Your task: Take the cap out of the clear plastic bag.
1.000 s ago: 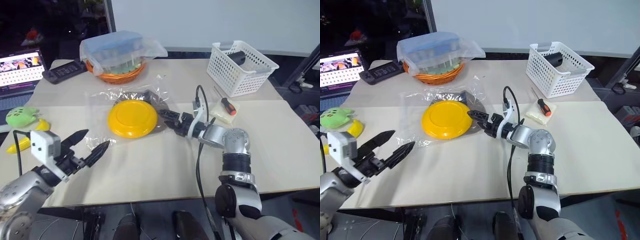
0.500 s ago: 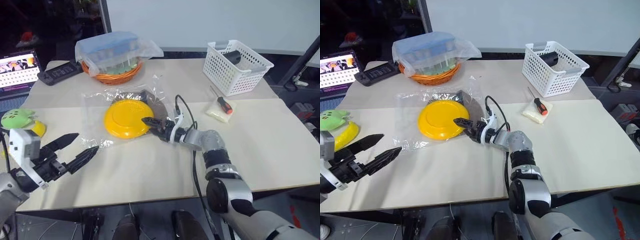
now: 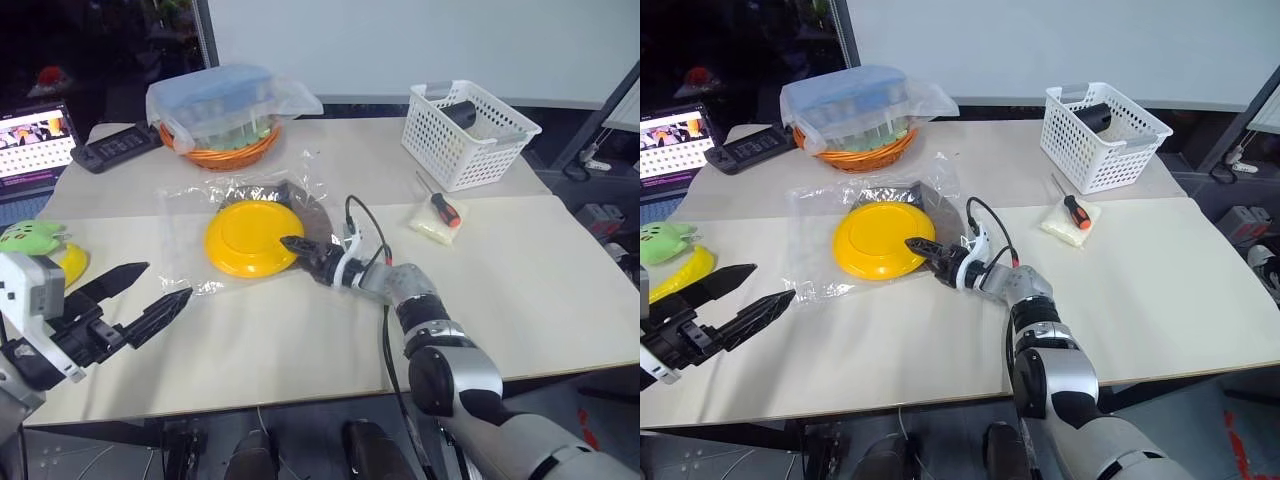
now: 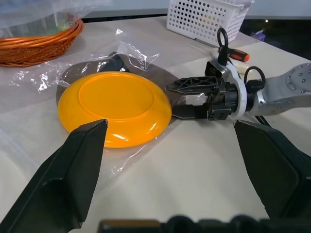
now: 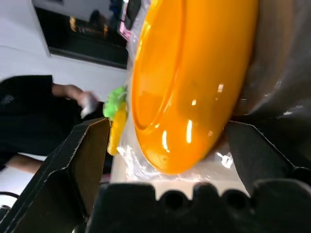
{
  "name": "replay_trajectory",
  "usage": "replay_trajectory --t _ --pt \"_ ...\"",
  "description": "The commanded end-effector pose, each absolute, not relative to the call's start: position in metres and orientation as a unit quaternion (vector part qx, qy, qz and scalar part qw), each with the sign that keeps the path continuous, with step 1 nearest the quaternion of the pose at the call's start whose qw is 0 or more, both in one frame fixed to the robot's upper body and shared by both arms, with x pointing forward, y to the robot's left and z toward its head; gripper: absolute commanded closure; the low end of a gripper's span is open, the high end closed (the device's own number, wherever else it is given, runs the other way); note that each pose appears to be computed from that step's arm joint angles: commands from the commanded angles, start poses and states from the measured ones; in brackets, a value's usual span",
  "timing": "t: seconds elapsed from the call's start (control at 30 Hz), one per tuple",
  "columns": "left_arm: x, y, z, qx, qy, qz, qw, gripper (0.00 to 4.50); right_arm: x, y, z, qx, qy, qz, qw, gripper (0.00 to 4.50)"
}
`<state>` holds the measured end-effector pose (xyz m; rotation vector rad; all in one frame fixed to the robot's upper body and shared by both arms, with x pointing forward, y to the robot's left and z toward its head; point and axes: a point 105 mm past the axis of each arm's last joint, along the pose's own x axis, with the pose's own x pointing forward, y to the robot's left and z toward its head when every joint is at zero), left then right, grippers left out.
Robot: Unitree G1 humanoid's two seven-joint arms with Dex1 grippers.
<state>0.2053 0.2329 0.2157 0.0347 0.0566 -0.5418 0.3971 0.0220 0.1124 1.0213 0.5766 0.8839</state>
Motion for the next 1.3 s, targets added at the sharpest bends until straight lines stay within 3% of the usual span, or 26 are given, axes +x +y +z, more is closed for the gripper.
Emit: replay_trajectory --t 0.03,0.07,0.37,0.47,0.67,0.87,0.93,1.03,1.1,1.2,1.3 --pt "0.205 0.227 0.221 0.028 0.023 -0.28 0.959 0.0 0.402 0.033 0.131 0.486 0.229 0.419 0.732 0.51" --pt "0.205 0.227 0.221 0.027 0.023 -0.28 0.959 0.0 0.402 0.034 0.133 0.488 0.224 0.421 0.731 0.64" --pt "0.206 0.221 0.216 0.025 0.024 -0.281 0.959 0.0 0.405 0.03 0.153 0.521 0.189 0.437 0.708 3.78" --pt "0.206 0.218 0.215 0.018 0.022 -0.286 0.958 0.0 0.403 0.029 0.17 0.525 0.154 0.464 0.697 4.48" --pt "0.212 0.211 0.213 0.004 0.015 -0.297 0.955 0.0 0.39 0.007 0.234 0.514 0.021 0.542 0.665 4.49" --pt "0.217 0.207 0.207 0.0 0.018 -0.308 0.951 0.0 0.377 -0.033 0.294 0.533 -0.071 0.568 0.623 4.49" --pt "0.219 0.206 0.206 0.0 0.019 -0.31 0.95 0.0 0.373 -0.045 0.307 0.524 -0.095 0.567 0.628 4.49" --pt "0.221 0.205 0.205 0.0 0.018 -0.316 0.949 0.0 0.377 -0.07 0.321 0.468 -0.144 0.531 0.691 4.49" --pt "0.223 0.203 0.204 0.0 0.018 -0.319 0.948 0.0 0.392 -0.096 0.327 0.374 -0.185 0.455 0.787 4.49" --pt "0.226 0.201 0.201 -0.001 0.019 -0.322 0.946 0.0 0.409 -0.127 0.329 0.121 -0.228 0.327 0.909 4.49" --pt "0.228 0.198 0.198 0.0 0.021 -0.328 0.944 0.0 0.415 -0.149 0.32 -0.133 -0.235 0.245 0.931 4.49"
